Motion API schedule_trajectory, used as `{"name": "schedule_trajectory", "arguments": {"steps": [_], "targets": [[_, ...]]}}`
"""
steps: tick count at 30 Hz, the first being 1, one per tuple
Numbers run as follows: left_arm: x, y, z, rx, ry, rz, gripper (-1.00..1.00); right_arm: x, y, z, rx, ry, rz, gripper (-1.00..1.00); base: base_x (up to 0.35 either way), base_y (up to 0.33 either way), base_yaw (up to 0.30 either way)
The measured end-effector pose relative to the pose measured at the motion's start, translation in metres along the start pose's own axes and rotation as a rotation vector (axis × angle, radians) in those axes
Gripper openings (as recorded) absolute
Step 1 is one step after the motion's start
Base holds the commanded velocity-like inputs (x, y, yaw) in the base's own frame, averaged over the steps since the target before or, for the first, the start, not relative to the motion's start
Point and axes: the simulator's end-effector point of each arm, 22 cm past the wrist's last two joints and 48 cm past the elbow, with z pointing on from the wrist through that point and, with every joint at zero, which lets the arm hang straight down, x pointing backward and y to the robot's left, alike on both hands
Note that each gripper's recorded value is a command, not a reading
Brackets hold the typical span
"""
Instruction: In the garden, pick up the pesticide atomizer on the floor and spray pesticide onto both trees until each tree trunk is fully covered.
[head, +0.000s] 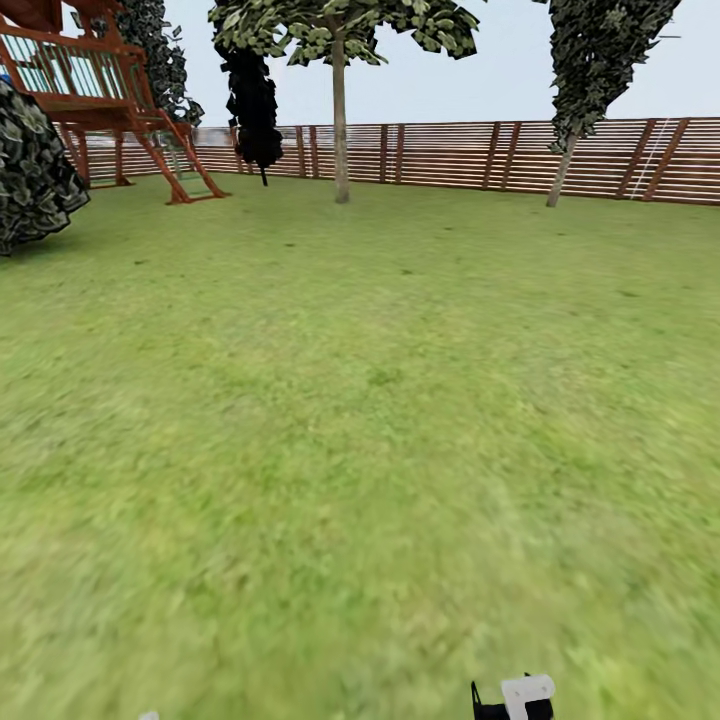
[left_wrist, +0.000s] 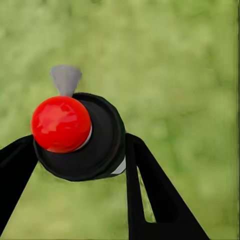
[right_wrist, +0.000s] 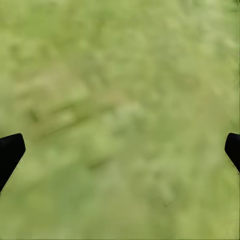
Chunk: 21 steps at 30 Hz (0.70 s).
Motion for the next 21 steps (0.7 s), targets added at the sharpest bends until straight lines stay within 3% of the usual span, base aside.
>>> {"name": "schedule_trajectory", "arguments": {"steps": [21], "targets": [[0.0000,-0.0001,0.0000,0.000,0.000,0.000,-1.00,0.0000,0.0000,0.0000,0.000,0.000,0.000,1.00,0.339,0.000,0.000]]}}
